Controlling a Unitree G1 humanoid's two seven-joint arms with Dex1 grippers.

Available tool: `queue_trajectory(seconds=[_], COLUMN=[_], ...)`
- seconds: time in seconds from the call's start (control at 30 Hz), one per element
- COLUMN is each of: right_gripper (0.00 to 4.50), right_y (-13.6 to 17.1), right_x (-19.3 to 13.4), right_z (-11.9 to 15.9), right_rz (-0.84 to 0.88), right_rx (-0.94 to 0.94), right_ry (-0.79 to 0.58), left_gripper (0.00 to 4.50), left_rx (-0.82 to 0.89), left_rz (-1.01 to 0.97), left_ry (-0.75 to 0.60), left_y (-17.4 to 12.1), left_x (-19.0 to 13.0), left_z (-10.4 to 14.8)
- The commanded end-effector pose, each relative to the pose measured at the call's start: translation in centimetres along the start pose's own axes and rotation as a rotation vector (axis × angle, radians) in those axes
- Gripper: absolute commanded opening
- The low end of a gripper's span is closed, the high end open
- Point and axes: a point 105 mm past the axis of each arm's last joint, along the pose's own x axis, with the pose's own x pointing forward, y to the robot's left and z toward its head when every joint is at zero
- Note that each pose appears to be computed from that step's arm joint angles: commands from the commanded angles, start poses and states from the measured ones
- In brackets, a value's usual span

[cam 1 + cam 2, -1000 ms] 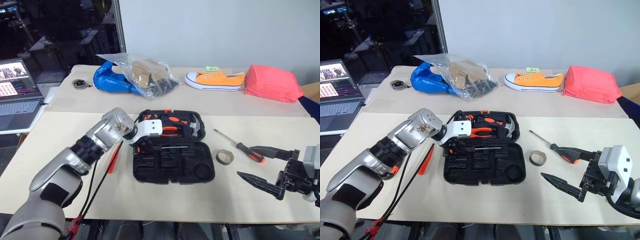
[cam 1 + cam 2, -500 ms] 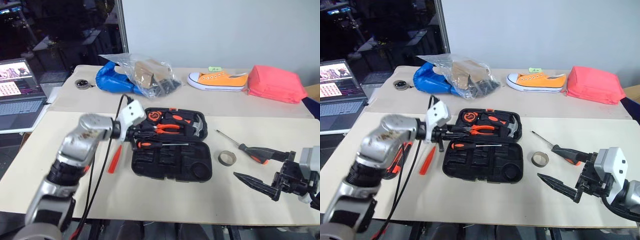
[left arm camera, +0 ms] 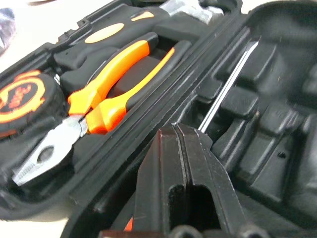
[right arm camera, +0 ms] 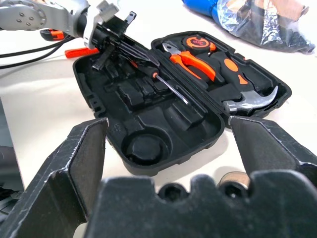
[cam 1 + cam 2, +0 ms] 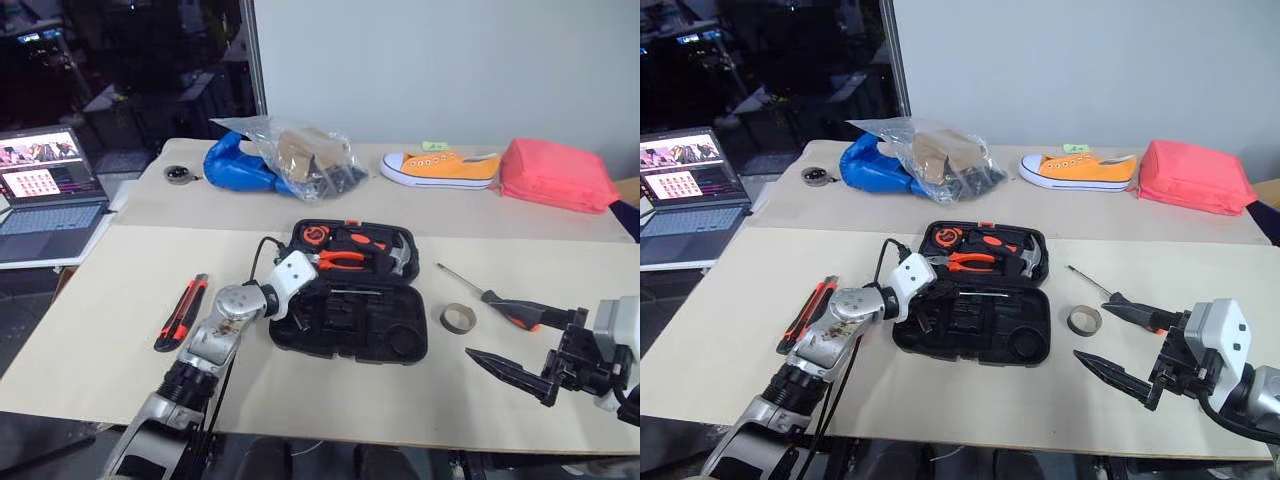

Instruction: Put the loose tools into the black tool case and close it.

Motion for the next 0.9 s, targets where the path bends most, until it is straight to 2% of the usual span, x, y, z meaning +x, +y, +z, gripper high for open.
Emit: queue_trajectory(seconds=[0.03, 0.13, 0.2, 0.33, 0.47, 0.57, 0.63, 0.8, 0.9], right_gripper=[4.5, 4.5, 4.5, 4.5, 4.5, 4.5, 4.5, 4.5, 4.5], right_y=[0.1, -0.1, -0.4, -1.3, -3.2, -4.6, -6.3, -9.6, -11.0], right_x=[0.0, 0.1, 0.1, 0.1, 0.3, 0.8, 0.9, 1.2, 1.6], right_z=[0.7, 0.3, 0.1, -0.3, -2.0, -2.9, -3.4, -3.2, -3.7], right_rz=[-0.006, -0.04, -0.067, -0.137, -0.231, -0.23, -0.268, -0.32, -0.319], right_rx=[-0.026, -0.007, 0.004, 0.019, 0.021, 0.014, 0.031, -0.097, -0.046], right_ry=[-0.013, 0.002, 0.009, 0.026, 0.206, 0.349, 0.402, 0.522, 0.594], left_gripper=[0.03, 0.03, 0.03, 0.03, 0.03, 0.75, 1.58, 3.31, 4.3], left_rx=[-0.036, -0.022, -0.027, -0.151, -0.249, -0.267, -0.254, -0.217, -0.209], left_rz=[-0.078, -0.062, -0.037, -0.001, -0.097, -0.24, -0.296, -0.346, -0.34], left_ry=[0.174, 0.165, 0.104, -0.265, -0.376, -0.397, -0.382, -0.348, -0.329], left_y=[-1.9, -1.1, -0.5, 0.8, 0.6, -1.1, -2.1, -3.8, -4.2], left_x=[0.0, -0.4, -1.0, -3.6, -7.3, -9.7, -10.7, -12.0, -12.5], left_z=[-4.8, -4.5, -3.4, 3.3, 7.1, 9.1, 10.1, 12.0, 12.6])
